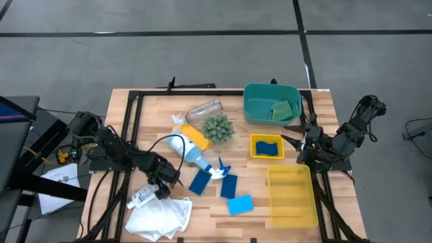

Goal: Pick & Place Kitchen Items
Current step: Put the white bottle into the yellow bin

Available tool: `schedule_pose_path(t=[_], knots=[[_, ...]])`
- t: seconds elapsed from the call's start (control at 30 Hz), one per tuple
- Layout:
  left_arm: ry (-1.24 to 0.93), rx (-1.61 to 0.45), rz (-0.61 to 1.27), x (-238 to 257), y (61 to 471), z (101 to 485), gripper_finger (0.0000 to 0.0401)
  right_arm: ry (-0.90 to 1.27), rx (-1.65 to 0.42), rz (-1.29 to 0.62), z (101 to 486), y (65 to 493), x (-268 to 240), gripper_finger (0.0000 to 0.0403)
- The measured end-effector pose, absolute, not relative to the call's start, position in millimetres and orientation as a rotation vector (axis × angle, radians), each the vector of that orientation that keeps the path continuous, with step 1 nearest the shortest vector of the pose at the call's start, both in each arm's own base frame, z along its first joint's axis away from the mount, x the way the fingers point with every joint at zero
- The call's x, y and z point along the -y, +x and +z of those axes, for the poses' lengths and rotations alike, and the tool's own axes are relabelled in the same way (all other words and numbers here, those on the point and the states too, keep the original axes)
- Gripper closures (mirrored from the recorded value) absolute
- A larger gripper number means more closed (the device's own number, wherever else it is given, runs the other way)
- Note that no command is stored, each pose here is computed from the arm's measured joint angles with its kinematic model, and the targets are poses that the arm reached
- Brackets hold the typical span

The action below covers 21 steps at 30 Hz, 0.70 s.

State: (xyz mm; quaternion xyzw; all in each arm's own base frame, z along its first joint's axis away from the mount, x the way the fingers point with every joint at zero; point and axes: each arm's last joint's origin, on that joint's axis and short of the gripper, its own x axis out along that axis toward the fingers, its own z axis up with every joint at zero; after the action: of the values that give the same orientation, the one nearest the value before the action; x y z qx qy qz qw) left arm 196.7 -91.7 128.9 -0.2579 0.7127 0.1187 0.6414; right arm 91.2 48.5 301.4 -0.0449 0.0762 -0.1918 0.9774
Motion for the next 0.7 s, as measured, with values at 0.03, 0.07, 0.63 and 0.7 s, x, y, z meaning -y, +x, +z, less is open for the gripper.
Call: schedule_pose_path(t=[0.03,0.07,0.63,0.7], knots=[[-0.591,-1.624,0.273,91.0,197.0,128.8,0.0061,-0.090,-0.153,-0.387,301.5,91.2,-48.4,0.0249],[-0.593,-1.623,0.275,90.3,197.3,128.7,0.0073,-0.091,-0.154,-0.387,301.4,91.1,-48.4,0.0249],[-0.549,-1.010,0.153,80.5,199.5,198.2,0.0123,-0.098,-0.157,-0.391,301.0,91.1,-48.2,0.0249],[-0.546,-0.866,0.136,76.4,195.0,217.5,0.0122,-0.098,-0.157,-0.391,301.0,91.1,-48.2,0.0249]])
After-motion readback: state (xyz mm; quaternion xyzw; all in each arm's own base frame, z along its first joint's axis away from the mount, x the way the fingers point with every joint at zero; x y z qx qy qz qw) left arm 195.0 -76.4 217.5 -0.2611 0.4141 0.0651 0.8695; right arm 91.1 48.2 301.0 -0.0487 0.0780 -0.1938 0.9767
